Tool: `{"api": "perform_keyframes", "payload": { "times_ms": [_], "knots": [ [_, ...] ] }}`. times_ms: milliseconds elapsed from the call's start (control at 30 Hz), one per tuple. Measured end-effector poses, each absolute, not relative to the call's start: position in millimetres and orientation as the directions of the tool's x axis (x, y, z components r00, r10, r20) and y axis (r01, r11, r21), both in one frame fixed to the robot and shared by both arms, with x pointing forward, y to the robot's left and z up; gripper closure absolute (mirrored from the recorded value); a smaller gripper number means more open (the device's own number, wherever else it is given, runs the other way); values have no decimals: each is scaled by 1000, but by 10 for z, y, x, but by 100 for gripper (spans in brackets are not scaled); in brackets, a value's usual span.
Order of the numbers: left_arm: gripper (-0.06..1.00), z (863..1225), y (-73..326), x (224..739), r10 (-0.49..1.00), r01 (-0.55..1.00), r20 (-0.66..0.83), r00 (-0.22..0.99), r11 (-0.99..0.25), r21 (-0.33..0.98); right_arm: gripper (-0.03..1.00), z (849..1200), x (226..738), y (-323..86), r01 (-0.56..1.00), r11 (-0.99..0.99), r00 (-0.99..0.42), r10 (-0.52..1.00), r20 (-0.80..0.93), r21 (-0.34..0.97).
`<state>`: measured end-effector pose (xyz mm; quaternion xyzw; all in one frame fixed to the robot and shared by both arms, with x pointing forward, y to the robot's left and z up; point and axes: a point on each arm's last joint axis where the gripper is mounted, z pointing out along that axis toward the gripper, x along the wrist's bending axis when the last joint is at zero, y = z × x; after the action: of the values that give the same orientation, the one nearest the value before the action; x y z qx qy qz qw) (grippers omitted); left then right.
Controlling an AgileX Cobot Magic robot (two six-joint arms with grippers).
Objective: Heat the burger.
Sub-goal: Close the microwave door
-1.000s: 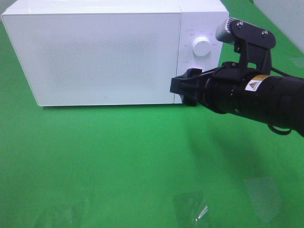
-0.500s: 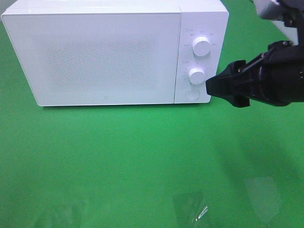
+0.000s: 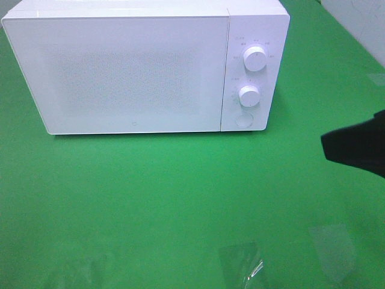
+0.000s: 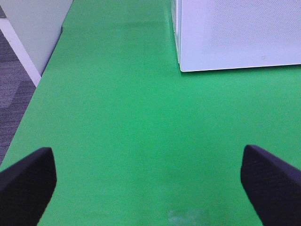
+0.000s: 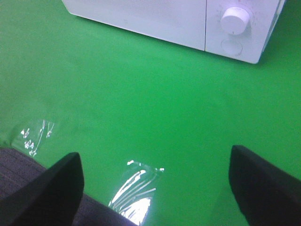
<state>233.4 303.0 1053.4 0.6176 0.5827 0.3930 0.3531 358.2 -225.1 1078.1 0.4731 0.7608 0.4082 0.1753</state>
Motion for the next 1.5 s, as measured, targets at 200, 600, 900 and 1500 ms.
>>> {"api": "perform_keyframes", "payload": {
  "times_ms": [200, 600, 900, 1500],
  "knots": [
    [-4, 10534, 3030, 2334, 997, 442, 74, 12, -72, 894, 17, 10803, 3328, -2397, 626, 214, -462, 876, 136, 750],
    [-4, 10534, 3030, 2334, 997, 442, 74, 12, -72, 894, 20, 10935, 2819, -2791, 529, 70, -298, 948, 108, 846],
    [-4, 10534, 3030, 2334, 997, 442, 74, 12, -72, 894, 20, 10706, 2525, -2921, 454, 2, -162, 984, 80, 891],
    [-4, 10534, 3030, 2334, 997, 442, 74, 12, -72, 894, 20, 10595, 2341, -2948, 392, -53, -32, 997, 71, 918]
  ]
}}
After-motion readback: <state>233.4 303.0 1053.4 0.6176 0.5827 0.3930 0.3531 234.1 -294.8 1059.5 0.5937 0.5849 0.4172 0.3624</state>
